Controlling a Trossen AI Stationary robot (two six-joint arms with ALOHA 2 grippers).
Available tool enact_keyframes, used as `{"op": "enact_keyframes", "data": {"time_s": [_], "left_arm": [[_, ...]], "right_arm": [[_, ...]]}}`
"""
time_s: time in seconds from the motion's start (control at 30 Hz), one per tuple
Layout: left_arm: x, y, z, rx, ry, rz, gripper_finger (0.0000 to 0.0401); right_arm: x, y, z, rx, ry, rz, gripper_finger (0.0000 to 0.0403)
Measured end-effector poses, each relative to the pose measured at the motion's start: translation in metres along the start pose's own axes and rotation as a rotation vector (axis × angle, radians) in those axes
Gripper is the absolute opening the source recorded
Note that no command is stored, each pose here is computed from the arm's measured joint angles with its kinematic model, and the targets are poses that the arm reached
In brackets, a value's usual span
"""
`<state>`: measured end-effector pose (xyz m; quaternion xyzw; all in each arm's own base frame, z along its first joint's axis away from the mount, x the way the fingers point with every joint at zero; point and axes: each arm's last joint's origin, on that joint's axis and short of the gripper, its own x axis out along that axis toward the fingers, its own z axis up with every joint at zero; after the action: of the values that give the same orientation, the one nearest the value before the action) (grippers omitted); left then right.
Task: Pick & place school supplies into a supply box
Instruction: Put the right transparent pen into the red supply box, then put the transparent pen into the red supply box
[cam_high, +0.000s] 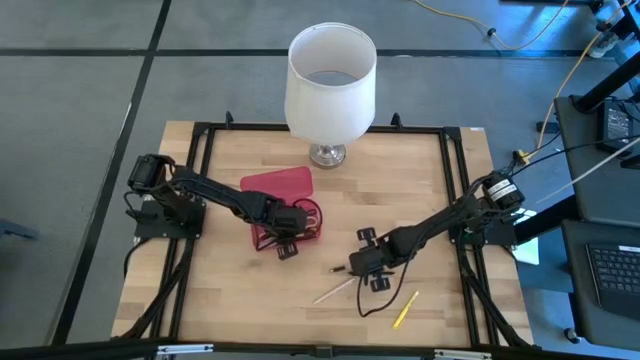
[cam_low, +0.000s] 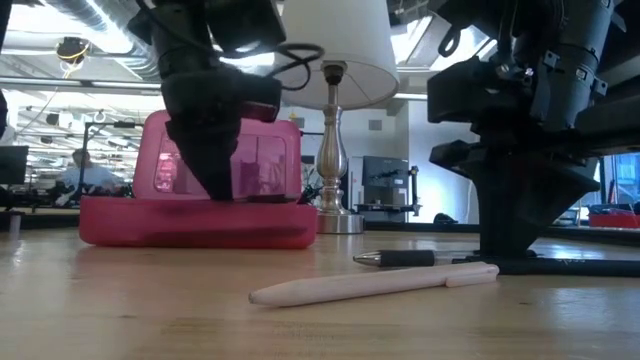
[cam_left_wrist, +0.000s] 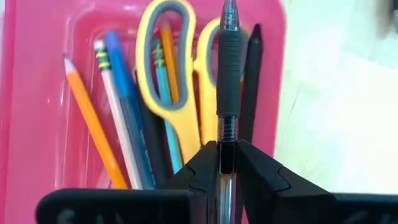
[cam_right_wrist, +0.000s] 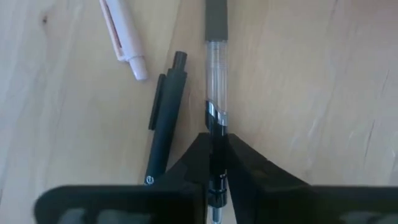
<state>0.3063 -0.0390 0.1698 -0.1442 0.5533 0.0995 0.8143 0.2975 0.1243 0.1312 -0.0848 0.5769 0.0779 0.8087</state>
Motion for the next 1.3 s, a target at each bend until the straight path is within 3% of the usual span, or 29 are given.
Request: {"op": "enact_keyframes", "data": {"time_s": [0.3, 0.53, 0.77, 1.0, 1.17, 1.3], "left_arm": [[-0.002, -0.007, -0.001, 0.036, 0.000, -0.013, 0.0068], [-0.002, -0.006, -0.002, 0.040, -0.016, 0.051, 0.0119], [-0.016, -0.007, -0.001, 0.148, -0.096, 0.117, 0.0166], [-0.035, -0.022, -0.009, 0.244, -0.354, 0.305, 0.0186], [-0.032, -0.046, -0.016, 0.348, -0.591, 0.212, 0.0186], [-0.033, -0.058, -0.018, 0.428, -0.779, 0.122, 0.0183]], "right_arm": [[-0.028, -0.004, -0.002, 0.020, -0.023, -0.003, 0.0038], [-0.047, -0.007, 0.000, 0.058, -0.085, -0.034, 0.0044], [-0.062, -0.009, -0.001, 0.066, -0.125, -0.047, 0.0044], [-0.096, -0.011, -0.006, 0.067, -0.223, -0.169, 0.0043], [-0.115, -0.011, 0.001, 0.055, -0.375, -0.257, 0.0046], [-0.118, -0.009, 0.014, 0.016, -0.503, -0.250, 0.0048]]}}
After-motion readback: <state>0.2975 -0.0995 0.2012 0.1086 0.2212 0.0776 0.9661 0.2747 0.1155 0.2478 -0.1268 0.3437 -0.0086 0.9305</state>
